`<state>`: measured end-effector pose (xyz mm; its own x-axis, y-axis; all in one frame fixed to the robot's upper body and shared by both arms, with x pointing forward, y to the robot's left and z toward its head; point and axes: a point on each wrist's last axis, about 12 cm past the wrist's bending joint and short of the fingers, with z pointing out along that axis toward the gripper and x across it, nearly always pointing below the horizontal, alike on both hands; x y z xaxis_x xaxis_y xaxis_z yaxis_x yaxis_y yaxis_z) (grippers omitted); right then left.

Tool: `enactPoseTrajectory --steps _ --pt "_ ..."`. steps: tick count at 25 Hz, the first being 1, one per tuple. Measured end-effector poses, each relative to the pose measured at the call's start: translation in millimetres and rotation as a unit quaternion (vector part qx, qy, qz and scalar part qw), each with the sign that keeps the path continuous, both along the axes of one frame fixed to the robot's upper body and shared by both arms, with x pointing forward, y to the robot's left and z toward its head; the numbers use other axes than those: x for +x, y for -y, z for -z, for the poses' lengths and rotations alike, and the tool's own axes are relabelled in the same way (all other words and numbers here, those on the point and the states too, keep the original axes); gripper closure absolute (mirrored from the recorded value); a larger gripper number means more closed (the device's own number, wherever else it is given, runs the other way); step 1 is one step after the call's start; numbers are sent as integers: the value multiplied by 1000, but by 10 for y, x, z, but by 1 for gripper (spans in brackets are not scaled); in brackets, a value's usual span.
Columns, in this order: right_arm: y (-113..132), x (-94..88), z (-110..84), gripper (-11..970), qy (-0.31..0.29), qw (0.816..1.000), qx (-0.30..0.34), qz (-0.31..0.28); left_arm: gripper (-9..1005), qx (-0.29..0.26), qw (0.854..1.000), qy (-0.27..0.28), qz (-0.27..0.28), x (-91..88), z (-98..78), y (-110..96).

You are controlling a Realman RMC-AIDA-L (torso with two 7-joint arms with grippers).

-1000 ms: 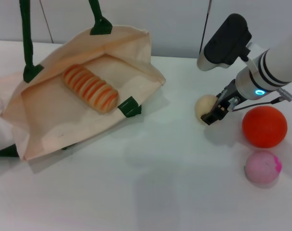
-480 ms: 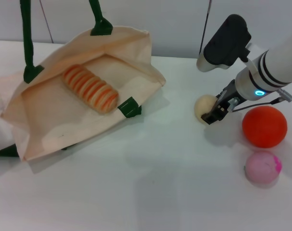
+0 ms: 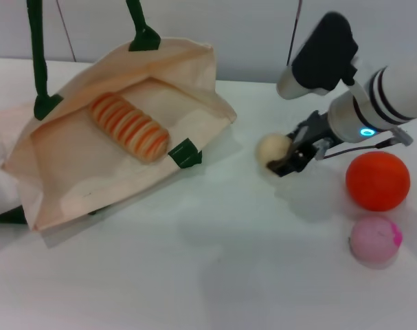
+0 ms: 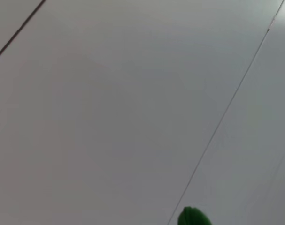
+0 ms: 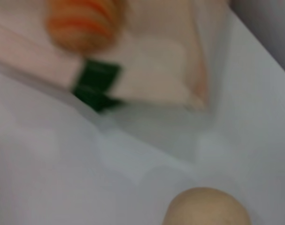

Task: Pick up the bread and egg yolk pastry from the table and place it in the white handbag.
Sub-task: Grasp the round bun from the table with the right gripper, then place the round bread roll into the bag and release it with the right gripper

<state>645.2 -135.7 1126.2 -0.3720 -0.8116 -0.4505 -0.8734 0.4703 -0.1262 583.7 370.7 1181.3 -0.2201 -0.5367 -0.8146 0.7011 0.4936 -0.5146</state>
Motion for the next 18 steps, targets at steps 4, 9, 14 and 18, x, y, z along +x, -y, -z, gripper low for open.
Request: enactPoseTrajectory --steps 4,9,14,18 --pt "3 -150 -201 312 6 999 39 -33 850 1 1000 -1 -1 -7 3 -11" --pt "-42 -322 -373 318 14 994 72 -77 849 -1 1000 -1 4 -4 -7 -1" --pt "-270 -386 -404 324 9 984 114 -134 847 -13 999 19 47 45 -91 186" --pt "-537 -350 -375 330 11 981 118 -153 846 -15 997 27 77 74 -142 301"
